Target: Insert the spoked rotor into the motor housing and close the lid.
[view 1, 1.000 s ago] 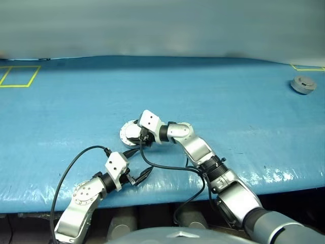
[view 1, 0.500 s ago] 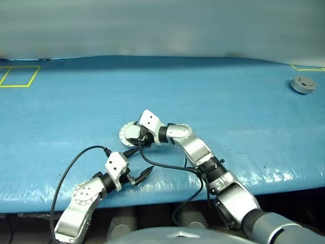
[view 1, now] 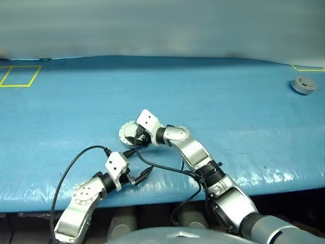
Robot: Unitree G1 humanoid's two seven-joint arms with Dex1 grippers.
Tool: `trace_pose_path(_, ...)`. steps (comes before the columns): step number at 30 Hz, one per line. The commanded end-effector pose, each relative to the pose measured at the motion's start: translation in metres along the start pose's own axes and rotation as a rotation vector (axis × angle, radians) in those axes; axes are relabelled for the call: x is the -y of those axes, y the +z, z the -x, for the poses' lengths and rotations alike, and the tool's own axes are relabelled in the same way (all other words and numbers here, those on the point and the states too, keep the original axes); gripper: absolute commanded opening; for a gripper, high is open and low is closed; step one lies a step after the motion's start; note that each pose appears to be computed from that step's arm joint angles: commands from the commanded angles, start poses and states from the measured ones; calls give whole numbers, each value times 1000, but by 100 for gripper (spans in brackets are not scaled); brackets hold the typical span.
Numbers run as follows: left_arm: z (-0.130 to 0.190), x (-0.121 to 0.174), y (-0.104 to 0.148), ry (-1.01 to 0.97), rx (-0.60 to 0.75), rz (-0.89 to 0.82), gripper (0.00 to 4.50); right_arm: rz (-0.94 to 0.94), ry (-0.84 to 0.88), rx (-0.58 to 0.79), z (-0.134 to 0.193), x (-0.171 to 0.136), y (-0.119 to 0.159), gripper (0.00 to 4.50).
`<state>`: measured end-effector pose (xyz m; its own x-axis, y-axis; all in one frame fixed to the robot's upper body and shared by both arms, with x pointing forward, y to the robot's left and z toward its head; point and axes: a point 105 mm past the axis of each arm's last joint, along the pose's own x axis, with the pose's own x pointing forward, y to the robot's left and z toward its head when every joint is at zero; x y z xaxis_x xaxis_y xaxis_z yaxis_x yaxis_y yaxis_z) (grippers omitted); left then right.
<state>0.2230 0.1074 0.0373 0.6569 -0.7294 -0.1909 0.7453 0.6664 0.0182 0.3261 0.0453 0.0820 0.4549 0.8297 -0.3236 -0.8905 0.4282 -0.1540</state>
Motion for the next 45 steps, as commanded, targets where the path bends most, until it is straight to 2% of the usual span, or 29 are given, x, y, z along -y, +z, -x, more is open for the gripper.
trace_pose_path(1,-1,1,10,-10,40,-15,450,7,-60,3,3,5,5,325)
trace_pose_path(30,-1,0,10,-2,41,-13,450,-2,-116,-30,-2,-1,-1,325)
trace_pose_path(45,-2,0,10,-1,46,-13,450,16,-28,-77,-5,-18,-8,325)
